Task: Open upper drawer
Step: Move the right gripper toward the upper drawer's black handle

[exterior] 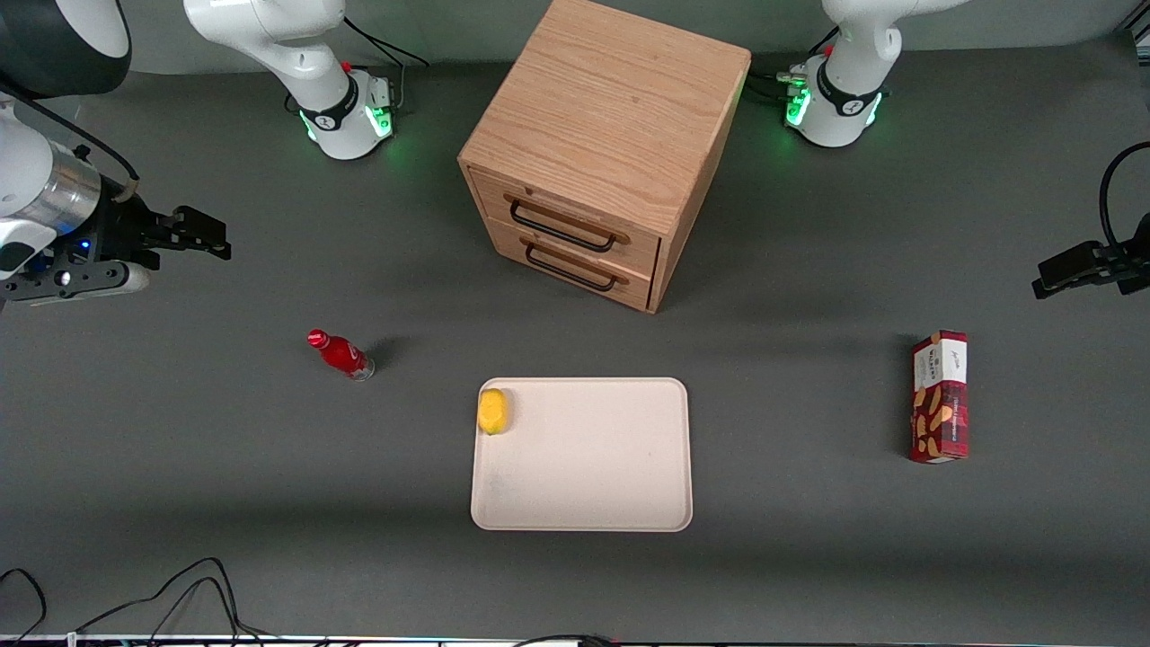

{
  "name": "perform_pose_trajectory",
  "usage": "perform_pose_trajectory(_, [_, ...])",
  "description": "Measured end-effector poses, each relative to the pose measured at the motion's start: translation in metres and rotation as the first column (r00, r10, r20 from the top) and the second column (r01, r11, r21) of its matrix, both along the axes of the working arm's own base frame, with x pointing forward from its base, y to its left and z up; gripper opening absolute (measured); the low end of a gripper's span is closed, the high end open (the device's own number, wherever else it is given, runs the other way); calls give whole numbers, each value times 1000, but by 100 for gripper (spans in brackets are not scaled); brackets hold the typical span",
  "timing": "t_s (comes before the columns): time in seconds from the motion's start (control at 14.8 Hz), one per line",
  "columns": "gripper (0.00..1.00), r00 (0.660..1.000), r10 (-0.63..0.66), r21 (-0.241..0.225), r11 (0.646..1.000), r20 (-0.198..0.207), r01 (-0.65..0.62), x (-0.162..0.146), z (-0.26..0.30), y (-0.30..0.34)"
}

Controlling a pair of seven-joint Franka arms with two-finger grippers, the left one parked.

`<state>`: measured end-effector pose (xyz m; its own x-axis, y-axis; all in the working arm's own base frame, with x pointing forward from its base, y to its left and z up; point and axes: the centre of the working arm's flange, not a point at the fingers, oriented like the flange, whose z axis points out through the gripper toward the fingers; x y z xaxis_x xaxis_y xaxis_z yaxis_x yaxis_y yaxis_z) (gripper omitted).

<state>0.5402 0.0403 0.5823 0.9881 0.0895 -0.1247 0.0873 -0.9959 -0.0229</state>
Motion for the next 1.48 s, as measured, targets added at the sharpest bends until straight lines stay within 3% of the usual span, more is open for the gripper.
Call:
perform_pose_trajectory(0.81, [100, 1000, 13, 3, 1000, 3, -13, 0, 1, 8])
perform_pose_trajectory(1.21, [100, 986, 165, 30, 986, 31, -166, -3, 12, 80])
perform_pose_trajectory(1.48, [100, 974, 218, 75, 972, 54, -222, -6, 14, 114])
